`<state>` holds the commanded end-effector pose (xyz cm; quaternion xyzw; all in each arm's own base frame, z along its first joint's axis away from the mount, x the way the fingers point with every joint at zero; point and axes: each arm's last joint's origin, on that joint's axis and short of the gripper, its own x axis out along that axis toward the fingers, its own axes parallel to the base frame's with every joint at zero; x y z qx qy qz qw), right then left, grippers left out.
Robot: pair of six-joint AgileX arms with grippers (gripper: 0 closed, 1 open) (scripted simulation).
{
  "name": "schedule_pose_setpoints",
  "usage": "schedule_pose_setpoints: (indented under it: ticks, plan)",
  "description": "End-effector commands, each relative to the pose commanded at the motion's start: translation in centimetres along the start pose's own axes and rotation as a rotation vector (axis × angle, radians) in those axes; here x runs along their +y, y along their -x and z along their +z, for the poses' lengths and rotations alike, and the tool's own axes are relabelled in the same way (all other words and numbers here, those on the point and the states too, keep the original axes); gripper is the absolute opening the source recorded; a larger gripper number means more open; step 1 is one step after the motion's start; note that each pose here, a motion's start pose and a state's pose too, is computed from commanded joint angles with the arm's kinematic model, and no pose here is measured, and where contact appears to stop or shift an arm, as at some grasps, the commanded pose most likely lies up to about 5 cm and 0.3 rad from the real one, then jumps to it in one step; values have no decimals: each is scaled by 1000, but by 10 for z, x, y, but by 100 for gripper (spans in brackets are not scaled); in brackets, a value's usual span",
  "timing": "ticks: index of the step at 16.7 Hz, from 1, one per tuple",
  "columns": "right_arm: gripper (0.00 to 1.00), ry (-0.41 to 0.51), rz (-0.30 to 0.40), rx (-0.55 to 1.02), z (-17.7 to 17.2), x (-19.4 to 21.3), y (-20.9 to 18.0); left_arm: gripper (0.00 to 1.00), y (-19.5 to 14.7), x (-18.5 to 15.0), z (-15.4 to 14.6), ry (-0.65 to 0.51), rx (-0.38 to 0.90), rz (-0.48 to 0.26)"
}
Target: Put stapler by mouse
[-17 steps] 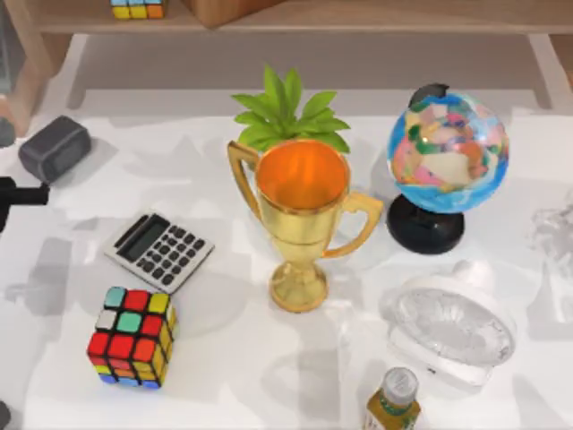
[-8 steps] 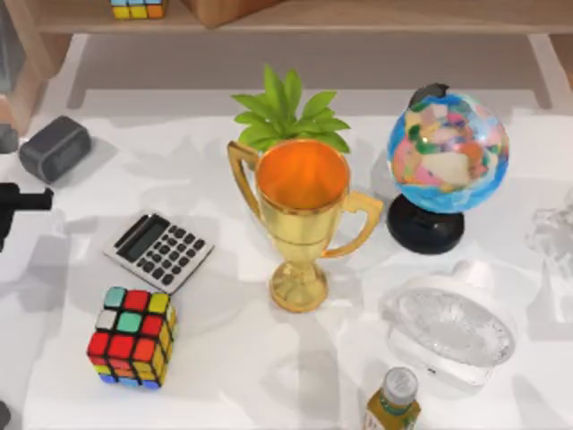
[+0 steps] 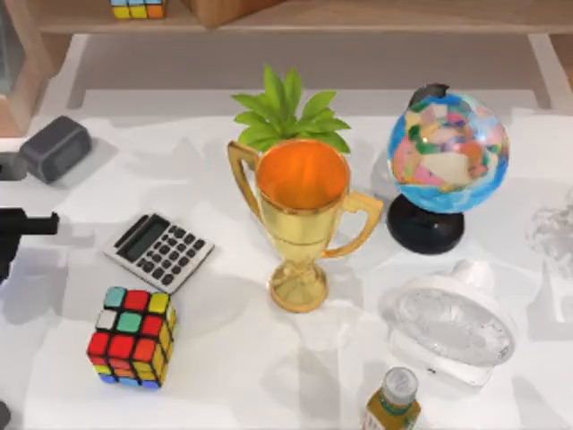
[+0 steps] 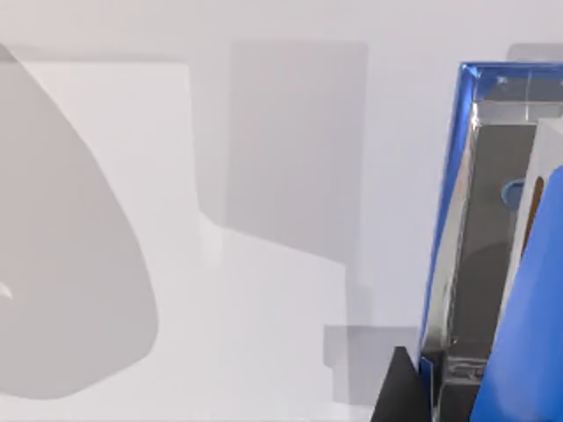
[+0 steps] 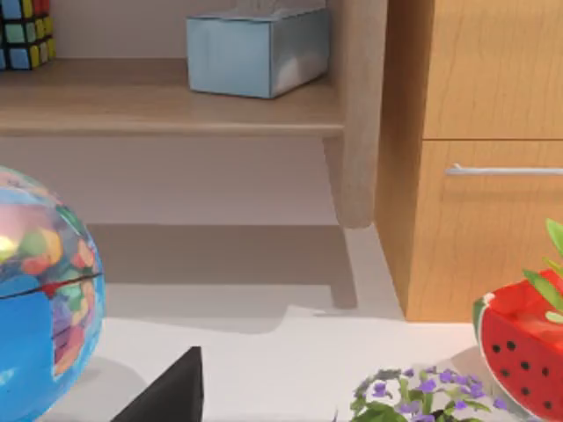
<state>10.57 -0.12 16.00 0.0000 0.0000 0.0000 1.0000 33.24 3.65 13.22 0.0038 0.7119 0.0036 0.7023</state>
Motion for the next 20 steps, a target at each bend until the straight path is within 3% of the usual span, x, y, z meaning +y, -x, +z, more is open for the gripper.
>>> schedule_pose_setpoints:
  ticks: [1, 14, 20]
  plan:
    - [100, 0, 0, 0, 0, 0, 0, 0, 0, 0, 0, 0, 0, 0]
    - [100, 0, 0, 0, 0, 0, 0, 98, 0, 0, 0, 0, 0, 0]
    - [100, 0, 0, 0, 0, 0, 0, 100, 0, 0, 0, 0, 0, 0]
